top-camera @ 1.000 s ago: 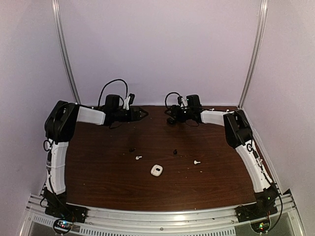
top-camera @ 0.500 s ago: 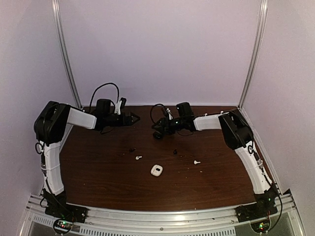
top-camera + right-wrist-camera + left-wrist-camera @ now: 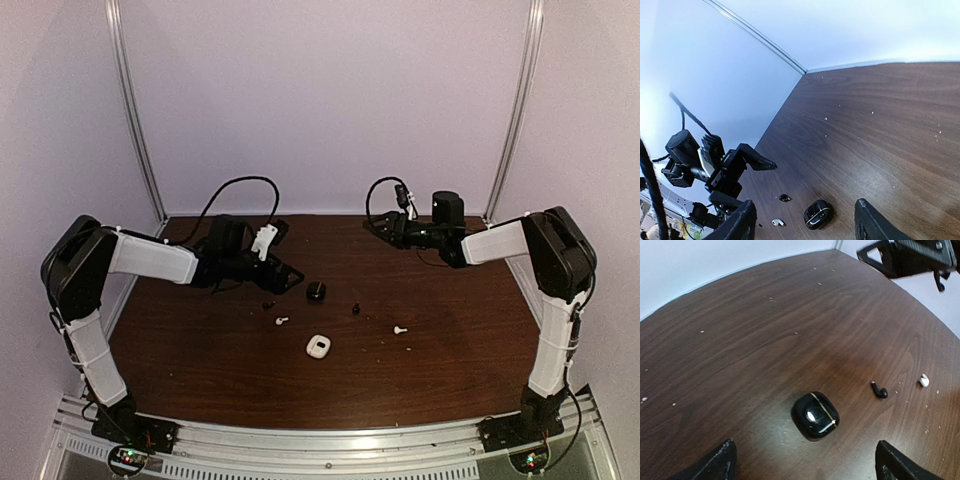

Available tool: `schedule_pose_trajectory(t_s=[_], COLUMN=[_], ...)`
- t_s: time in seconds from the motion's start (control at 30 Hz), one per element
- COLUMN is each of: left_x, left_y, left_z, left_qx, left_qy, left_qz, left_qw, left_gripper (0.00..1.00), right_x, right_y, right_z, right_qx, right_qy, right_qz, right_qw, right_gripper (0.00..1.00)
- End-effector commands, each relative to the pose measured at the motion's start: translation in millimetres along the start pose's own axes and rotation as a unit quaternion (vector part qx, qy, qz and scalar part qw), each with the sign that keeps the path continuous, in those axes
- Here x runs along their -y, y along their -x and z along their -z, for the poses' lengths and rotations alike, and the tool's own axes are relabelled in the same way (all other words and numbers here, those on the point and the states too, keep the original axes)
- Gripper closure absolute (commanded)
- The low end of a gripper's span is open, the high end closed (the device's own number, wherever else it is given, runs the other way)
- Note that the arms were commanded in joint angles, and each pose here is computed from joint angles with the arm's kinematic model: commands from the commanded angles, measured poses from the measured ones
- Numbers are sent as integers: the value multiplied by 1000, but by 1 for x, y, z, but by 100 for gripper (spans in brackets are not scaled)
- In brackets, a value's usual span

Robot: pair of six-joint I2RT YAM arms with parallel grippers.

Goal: Insert the wireless bluetooth earbuds into the charging case
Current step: Move the charging case to the center of the board.

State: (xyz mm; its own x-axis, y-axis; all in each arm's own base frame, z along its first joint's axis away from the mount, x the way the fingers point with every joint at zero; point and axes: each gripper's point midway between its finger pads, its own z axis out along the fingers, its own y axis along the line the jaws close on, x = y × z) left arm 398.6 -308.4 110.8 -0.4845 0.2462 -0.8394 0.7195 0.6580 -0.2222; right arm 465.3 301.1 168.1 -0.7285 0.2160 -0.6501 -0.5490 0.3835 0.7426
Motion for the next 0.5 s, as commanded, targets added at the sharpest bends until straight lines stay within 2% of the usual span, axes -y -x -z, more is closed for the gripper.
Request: schedule_pose_trajectory(t_s=[0.0,0.17,0.3,0.47], left_x=[15,32,42,40], left_y=[-13,-16,-25,-28], left_z=[-3,-9,-14,-35], left_qx=[-19,-17,-37,-81], left_qy=[-19,-76,-126,-170], left_qz=[-78,-165,-247,-289], left_qw=[997,983,960,939], left_gripper=[2,9,12,13], right_x=[-26,-48,-59,-75], right_y=[7,2,-10,-21], right_z=[19,46,61,75], right_qx=[28,39,33,38], right_qy=[-5,-15,-15,10], right_qz=[72,122,145,152], right_qw=[997,992,989,988], right_gripper=[31,29,28,27])
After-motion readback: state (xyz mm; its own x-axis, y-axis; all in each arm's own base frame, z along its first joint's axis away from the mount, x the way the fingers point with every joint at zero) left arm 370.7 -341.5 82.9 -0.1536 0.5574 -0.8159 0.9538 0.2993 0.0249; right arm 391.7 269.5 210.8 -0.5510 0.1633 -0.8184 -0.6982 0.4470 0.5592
